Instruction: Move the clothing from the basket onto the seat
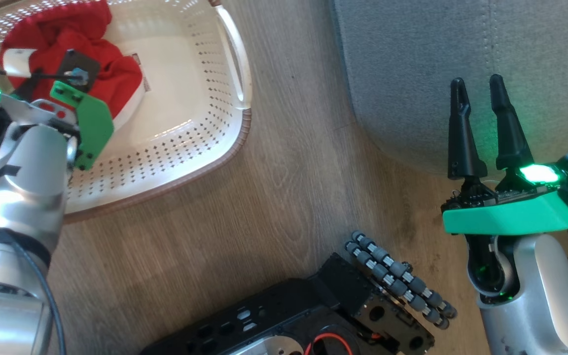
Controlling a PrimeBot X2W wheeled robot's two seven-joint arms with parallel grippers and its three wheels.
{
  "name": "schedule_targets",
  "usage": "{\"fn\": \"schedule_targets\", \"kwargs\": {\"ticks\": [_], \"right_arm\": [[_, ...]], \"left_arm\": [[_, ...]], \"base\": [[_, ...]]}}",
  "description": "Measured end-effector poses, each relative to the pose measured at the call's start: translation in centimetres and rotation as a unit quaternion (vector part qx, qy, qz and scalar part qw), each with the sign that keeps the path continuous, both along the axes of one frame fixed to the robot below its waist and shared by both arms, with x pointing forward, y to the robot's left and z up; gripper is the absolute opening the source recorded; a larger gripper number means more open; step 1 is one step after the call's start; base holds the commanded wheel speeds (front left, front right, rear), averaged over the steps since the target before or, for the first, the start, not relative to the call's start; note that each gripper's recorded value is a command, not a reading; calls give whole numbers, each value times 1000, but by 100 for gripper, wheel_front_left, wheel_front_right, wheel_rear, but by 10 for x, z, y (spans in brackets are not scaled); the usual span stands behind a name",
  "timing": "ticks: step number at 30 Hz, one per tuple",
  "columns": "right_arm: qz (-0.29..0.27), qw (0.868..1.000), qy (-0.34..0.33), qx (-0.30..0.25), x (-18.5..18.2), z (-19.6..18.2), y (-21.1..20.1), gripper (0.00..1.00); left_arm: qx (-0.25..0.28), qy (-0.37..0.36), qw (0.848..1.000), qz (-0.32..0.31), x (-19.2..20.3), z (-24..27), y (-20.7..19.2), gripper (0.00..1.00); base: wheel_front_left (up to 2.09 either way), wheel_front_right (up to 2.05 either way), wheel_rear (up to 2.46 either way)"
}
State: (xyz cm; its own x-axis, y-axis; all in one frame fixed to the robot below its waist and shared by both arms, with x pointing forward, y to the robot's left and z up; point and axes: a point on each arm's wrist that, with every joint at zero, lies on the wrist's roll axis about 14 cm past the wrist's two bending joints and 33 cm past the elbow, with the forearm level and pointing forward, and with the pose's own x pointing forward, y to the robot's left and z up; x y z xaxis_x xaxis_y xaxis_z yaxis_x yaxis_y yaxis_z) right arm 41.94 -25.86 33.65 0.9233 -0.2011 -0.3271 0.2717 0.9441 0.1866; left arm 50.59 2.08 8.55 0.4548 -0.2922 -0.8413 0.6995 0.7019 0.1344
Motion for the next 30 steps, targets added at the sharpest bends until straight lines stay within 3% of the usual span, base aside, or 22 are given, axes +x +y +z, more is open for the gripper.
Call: {"fn": "schedule_targets", "kwargs": {"ticks": [14, 30], "right_arm": [[-8, 1000, 11, -1, -4, -5, -4, 100], [-20, 999, 29, 4, -14, -16, -7, 100]], "left_arm": [[91, 75, 992, -50, -9, -28, 12, 100], [120, 133, 983, -50, -26, -40, 19, 98]], "base": [[0, 0, 0], [0, 0, 0]]}}
